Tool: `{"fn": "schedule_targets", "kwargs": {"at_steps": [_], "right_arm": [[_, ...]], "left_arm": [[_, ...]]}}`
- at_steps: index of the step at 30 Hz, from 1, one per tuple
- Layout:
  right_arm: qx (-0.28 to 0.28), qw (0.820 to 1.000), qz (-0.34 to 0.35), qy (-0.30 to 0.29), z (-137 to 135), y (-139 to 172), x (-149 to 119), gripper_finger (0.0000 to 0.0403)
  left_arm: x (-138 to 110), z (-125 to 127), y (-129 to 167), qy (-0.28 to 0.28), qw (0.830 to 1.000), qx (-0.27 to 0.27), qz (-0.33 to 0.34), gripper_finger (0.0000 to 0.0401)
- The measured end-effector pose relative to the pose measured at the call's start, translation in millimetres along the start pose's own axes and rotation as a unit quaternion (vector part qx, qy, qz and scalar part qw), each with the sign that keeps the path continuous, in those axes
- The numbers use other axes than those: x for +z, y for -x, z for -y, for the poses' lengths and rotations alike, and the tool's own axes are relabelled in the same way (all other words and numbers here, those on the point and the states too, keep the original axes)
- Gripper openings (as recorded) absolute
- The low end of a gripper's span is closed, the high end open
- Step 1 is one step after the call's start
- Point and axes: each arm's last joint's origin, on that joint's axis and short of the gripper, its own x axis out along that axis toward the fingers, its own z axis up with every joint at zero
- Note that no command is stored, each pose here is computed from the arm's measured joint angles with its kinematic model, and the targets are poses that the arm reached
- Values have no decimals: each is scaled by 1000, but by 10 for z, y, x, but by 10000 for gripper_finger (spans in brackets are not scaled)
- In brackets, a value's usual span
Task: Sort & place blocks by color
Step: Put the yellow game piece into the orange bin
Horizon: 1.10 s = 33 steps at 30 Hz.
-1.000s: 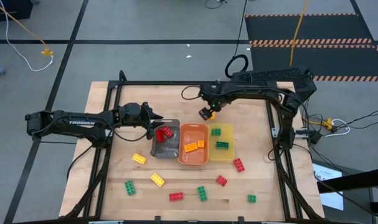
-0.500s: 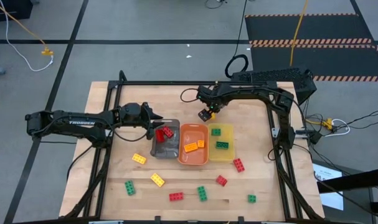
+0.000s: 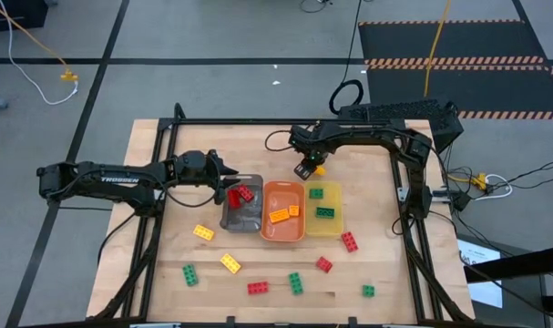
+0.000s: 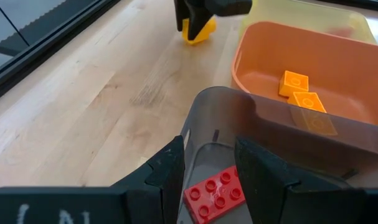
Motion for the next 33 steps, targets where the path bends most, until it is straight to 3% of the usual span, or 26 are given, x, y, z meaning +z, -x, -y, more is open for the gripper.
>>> {"fn": "schedule_targets", "kwargs": {"at_steps": [7,15,20,24,33], "right_arm": [[3,999,31,12,80,223,6,108],[61,983,169,26,17,925,-39,108],[141,948,272,89,-343,1359,-159,108],[178,925,307,136,-691,1474,-272,108],[189,927,244,213,-1248,1215,-533,108]], "left_arm": [[1,-1,0,1,1000,1,1,143],[4,-8,0,2,1000,13,2,143],[19,-7,0,2,1000,13,10,143],[48,-8,1,8,999,17,26,143],[108,-6,6,28,998,15,57,143]]}}
